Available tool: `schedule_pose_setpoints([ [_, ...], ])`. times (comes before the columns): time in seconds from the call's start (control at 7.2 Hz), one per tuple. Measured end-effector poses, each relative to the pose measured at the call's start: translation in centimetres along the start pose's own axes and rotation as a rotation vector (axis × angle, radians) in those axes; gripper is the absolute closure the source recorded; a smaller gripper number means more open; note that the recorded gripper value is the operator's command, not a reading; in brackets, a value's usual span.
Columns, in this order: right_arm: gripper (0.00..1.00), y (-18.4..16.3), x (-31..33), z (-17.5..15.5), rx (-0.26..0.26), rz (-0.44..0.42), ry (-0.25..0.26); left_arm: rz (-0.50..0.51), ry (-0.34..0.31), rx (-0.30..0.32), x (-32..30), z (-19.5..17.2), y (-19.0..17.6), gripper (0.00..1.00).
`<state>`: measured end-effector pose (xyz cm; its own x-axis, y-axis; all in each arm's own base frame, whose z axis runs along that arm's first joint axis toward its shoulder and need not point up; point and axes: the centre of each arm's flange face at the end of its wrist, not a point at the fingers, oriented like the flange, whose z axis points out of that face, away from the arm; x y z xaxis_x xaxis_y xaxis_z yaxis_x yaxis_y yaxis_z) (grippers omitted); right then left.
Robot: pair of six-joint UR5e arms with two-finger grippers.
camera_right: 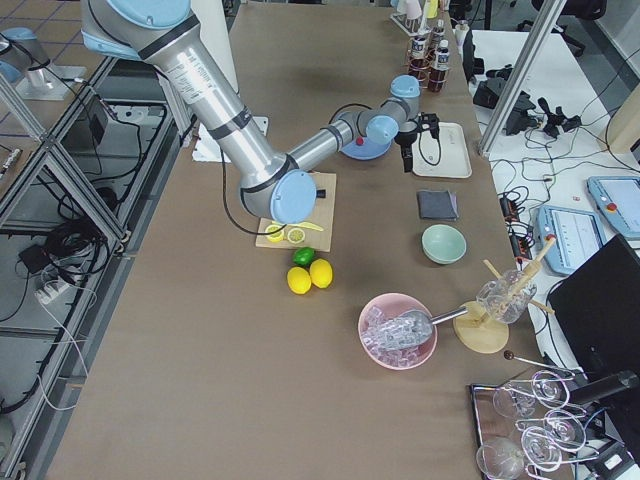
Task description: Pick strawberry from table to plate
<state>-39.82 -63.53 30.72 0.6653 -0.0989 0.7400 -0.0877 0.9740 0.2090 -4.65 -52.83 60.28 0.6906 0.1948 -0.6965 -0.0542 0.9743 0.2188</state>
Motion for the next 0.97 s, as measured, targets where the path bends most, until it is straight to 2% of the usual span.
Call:
schedule_pose_setpoints([
  [0.28, 0.0, -0.6, 12.8, -3.4, -0.03, -0.046, -0.005, 0.004, -0.006, -0.041, -2.4, -1.0, 1.2, 0.02],
  [0.42, 0.0, 0.2, 19.5, -5.4, -0.037, -0.055, -0.009, -0.001, -0.006, -0.05, -3.0, -1.0, 1.7, 0.02],
  [0.69, 0.0, 4.2, 32.4, -8.1, -0.044, -0.108, 0.035, -0.01, -0.005, -0.058, -3.4, -0.9, 2.0, 0.02],
  [0.97, 0.0, 10.0, 44.8, -9.9, -0.075, -0.146, 0.099, -0.008, -0.005, -0.056, -3.4, -0.9, 2.0, 0.02],
])
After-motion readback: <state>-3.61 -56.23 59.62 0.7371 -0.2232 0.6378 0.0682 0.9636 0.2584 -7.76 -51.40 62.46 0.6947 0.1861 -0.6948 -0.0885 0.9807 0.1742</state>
